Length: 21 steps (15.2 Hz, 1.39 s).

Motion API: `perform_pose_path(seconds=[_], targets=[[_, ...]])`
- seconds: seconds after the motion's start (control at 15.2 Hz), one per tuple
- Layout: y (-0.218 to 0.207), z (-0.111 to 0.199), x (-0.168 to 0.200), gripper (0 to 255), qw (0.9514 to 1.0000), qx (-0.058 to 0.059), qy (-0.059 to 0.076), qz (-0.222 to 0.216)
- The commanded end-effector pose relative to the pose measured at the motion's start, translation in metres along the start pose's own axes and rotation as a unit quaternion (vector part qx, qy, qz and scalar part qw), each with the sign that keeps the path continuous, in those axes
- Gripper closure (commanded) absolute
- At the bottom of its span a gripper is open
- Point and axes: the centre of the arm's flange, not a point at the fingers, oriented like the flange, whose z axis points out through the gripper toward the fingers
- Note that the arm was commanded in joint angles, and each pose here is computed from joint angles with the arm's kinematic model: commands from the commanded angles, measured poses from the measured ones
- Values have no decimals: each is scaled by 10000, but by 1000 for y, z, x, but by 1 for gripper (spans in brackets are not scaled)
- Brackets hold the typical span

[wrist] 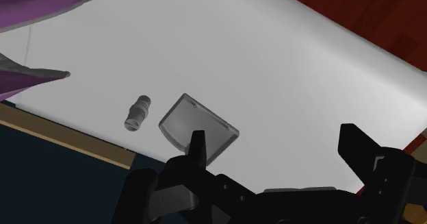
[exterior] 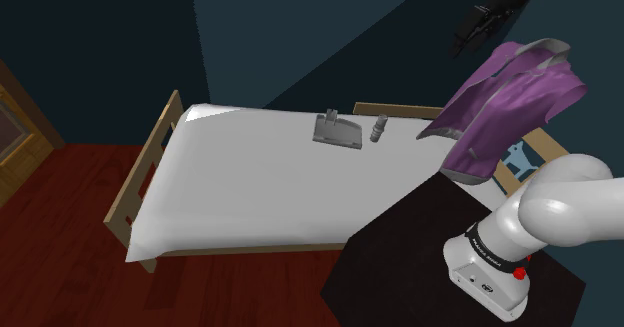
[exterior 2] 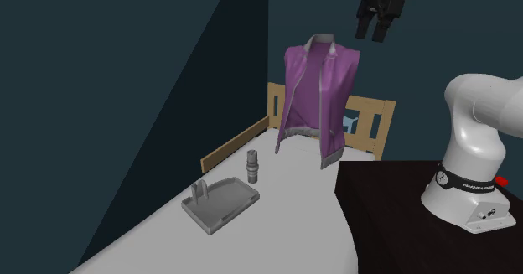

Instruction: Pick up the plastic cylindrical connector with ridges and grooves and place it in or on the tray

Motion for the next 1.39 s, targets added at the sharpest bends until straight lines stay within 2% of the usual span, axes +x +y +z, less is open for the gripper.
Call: perform_pose_path(seconds=[0.0,1.32], targets=[[0,0,0,0,10000,0,0,0],[120,216,85,0,9999,-137,71,79]])
